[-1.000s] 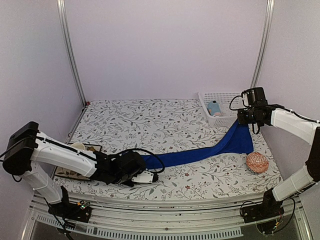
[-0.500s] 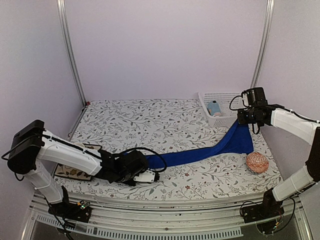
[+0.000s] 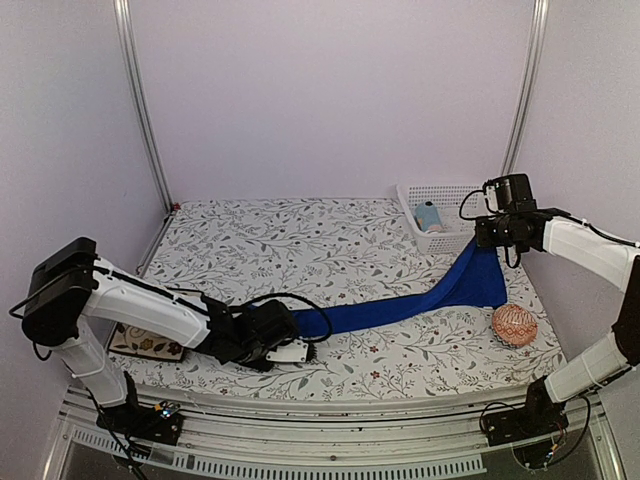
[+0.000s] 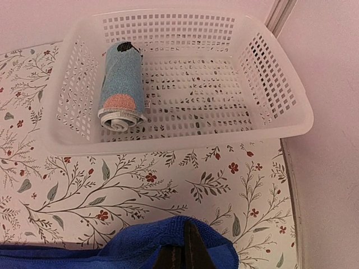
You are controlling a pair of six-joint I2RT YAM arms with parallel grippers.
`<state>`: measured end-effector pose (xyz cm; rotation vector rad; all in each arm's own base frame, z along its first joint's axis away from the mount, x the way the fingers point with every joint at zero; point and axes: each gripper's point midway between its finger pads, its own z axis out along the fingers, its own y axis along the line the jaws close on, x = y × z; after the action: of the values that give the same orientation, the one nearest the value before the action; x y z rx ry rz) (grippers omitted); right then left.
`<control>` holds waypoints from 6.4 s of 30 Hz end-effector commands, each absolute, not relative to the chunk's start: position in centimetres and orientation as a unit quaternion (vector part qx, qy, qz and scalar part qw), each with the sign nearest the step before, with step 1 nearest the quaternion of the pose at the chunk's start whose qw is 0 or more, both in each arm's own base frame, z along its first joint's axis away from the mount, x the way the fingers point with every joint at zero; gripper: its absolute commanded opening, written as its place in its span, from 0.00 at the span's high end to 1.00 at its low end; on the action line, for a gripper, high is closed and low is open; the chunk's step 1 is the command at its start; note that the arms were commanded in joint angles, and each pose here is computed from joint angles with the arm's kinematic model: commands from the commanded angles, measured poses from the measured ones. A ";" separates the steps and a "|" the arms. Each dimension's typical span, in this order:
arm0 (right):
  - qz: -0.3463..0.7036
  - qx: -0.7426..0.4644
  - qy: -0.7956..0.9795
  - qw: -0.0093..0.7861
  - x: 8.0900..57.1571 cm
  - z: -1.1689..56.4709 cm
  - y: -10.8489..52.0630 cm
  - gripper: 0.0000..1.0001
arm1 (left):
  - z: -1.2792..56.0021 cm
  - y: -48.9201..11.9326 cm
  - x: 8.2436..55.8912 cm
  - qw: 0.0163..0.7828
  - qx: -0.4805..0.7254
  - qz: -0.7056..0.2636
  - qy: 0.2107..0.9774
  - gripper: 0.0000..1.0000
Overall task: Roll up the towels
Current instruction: Flatten out the towel at the center of the board, then fold the towel at the center of the board.
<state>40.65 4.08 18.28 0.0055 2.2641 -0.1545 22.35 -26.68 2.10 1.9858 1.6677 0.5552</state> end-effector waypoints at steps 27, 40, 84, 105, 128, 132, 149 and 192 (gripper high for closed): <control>-0.058 0.026 0.836 0.544 33.1 31.9 2.2 0.97 | 35.8 -15.7 25.6 0.735 0.148 0.150 0.644 1.00; -0.030 0.014 0.818 0.575 29.5 35.6 2.2 0.98 | 37.2 -15.2 21.7 0.746 0.125 0.129 0.642 1.00; -0.161 -0.016 0.913 0.374 47.0 12.8 4.4 0.97 | 13.4 -10.8 46.0 0.531 0.103 0.301 0.785 1.00; -0.113 -0.027 0.947 0.301 37.3 10.7 4.8 0.97 | 14.7 -11.7 38.9 0.539 0.153 0.191 0.806 1.00; -0.164 -0.003 0.937 0.310 35.3 14.1 2.3 0.97 | 14.6 -12.8 34.3 0.560 0.141 0.214 0.788 1.00; -0.153 -0.028 0.947 0.280 34.0 12.6 2.7 0.97 | 14.5 -13.5 33.6 0.557 0.149 0.191 0.795 1.00; -0.149 -0.066 0.967 0.198 32.3 7.6 4.2 0.96 | 11.1 -14.6 31.6 0.504 0.204 0.225 0.809 1.00; -0.168 -0.069 0.949 0.257 31.7 10.5 6.5 0.94 | 12.2 -13.6 28.2 0.551 0.173 0.224 0.785 0.97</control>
<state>31.75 6.57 9.68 -0.2366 2.6166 -0.4447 28.44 -12.90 12.30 0.3953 1.8798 0.5303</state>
